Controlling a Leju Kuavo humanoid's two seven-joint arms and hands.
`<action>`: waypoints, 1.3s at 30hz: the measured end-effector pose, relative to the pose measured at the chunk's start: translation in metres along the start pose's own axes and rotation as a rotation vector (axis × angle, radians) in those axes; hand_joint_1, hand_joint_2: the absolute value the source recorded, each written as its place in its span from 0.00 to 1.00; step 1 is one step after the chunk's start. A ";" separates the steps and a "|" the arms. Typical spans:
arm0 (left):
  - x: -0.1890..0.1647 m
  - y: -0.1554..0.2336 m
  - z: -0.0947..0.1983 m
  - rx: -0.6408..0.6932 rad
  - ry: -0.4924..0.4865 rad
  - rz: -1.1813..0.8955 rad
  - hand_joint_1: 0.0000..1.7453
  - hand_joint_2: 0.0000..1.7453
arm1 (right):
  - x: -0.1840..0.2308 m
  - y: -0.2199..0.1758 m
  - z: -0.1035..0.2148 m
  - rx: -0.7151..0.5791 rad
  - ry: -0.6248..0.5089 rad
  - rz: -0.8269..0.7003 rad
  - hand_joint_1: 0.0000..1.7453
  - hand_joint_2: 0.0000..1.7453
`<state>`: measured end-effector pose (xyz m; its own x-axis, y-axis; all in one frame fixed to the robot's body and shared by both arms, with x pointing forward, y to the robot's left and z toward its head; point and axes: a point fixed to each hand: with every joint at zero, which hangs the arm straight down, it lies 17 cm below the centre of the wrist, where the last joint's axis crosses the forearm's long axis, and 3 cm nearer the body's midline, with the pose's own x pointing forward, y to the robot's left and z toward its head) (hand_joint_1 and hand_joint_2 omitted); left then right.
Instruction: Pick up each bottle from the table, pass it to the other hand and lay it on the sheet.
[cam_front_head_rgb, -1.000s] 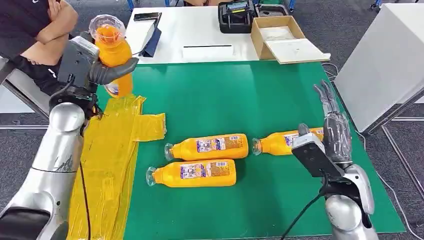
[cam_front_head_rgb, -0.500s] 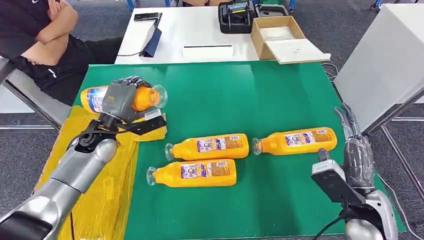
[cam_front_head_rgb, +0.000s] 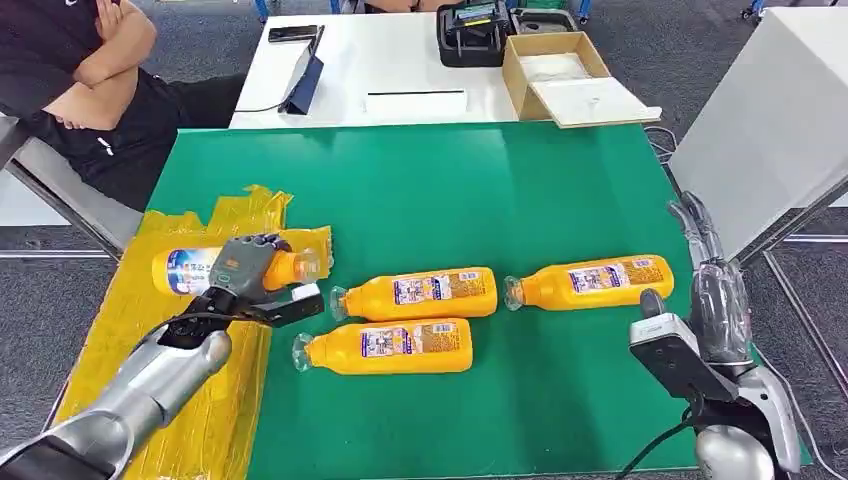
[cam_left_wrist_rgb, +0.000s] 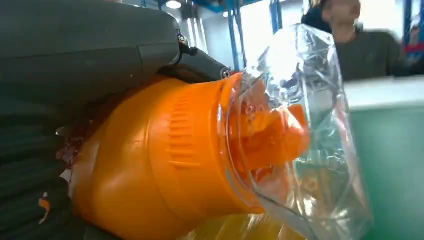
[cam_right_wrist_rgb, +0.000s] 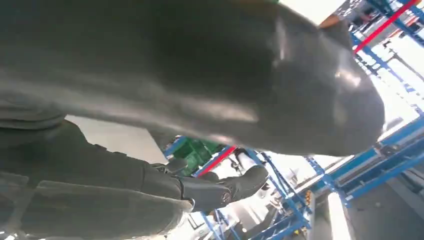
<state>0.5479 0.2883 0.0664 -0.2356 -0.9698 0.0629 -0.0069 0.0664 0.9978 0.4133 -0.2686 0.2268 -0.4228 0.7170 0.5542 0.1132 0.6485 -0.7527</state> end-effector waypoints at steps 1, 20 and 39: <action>-0.002 -0.004 0.002 -0.011 0.003 -0.001 1.00 1.00 | 0.000 0.000 -0.002 -0.001 -0.003 0.000 0.00 0.00; -0.070 -0.060 0.048 -0.163 0.172 -0.026 0.00 0.00 | 0.031 0.046 -0.064 0.096 -0.104 -0.025 0.00 0.00; -0.084 -0.068 0.076 -0.128 0.132 0.067 0.00 0.00 | 0.037 0.078 -0.068 0.126 -0.093 -0.045 0.00 0.00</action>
<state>0.4948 0.3830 -0.0082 -0.1013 -0.9872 0.1234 0.1300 0.1098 0.9854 0.4677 -0.1745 0.2128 -0.5069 0.6572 0.5578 -0.0188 0.6385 -0.7694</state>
